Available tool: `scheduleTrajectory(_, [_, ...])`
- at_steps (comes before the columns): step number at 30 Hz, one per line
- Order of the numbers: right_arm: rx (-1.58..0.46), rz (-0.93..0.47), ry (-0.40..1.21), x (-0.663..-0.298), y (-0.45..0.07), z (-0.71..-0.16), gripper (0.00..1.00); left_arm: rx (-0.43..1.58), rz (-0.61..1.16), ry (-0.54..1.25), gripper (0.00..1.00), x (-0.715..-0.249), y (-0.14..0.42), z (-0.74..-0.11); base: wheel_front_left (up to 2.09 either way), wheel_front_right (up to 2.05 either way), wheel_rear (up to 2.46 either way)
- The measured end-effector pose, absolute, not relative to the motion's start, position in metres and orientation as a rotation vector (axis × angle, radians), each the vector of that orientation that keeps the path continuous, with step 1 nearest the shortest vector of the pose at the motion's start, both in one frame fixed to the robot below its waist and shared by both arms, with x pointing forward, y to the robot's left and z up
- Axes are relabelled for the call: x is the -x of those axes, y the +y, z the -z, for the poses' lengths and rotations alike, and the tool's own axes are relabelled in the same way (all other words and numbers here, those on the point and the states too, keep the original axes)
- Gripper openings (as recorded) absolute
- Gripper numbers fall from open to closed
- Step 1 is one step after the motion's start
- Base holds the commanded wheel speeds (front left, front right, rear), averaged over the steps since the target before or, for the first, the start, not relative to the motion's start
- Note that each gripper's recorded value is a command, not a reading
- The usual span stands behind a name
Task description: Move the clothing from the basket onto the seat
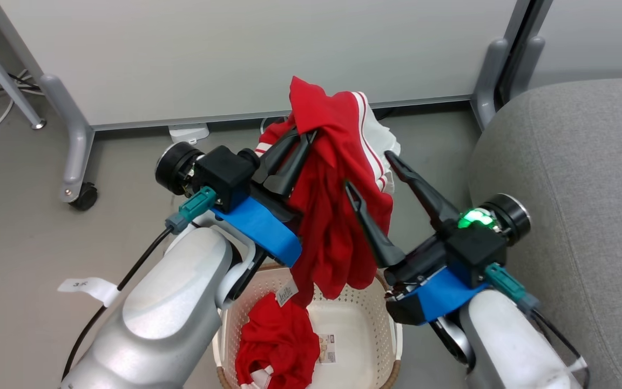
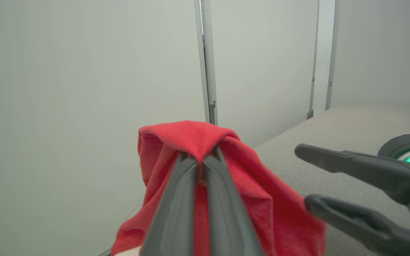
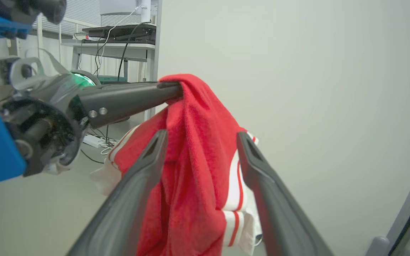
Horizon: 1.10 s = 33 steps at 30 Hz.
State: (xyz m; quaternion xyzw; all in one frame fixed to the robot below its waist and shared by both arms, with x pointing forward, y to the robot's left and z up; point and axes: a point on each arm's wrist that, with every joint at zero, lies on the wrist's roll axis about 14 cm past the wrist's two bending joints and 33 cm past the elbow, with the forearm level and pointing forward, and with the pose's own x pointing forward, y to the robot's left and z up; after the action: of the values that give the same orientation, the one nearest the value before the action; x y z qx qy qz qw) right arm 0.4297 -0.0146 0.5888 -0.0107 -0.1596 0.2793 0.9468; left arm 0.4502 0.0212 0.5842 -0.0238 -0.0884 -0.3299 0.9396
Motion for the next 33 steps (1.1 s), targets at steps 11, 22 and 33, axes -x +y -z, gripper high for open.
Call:
scheduleTrajectory(11, [0.146,-0.64,-0.198,-0.451,0.007,-0.547,1.0,0.04,0.686,-0.177,0.0,-0.447,0.018,-0.581,0.0,0.0,0.0])
scheduleTrajectory(22, [0.101,-0.65,-0.153,-0.456,0.013,-0.539,0.0,0.04,0.694,-0.187,0.0,-0.445,0.016,-0.585,0.0,0.0,0.0])
scheduleTrajectory(33, [0.081,-0.647,-0.148,-0.456,0.012,-0.539,0.0,0.041,0.697,-0.184,0.0,-0.446,0.014,-0.584,0.0,0.0,0.0])
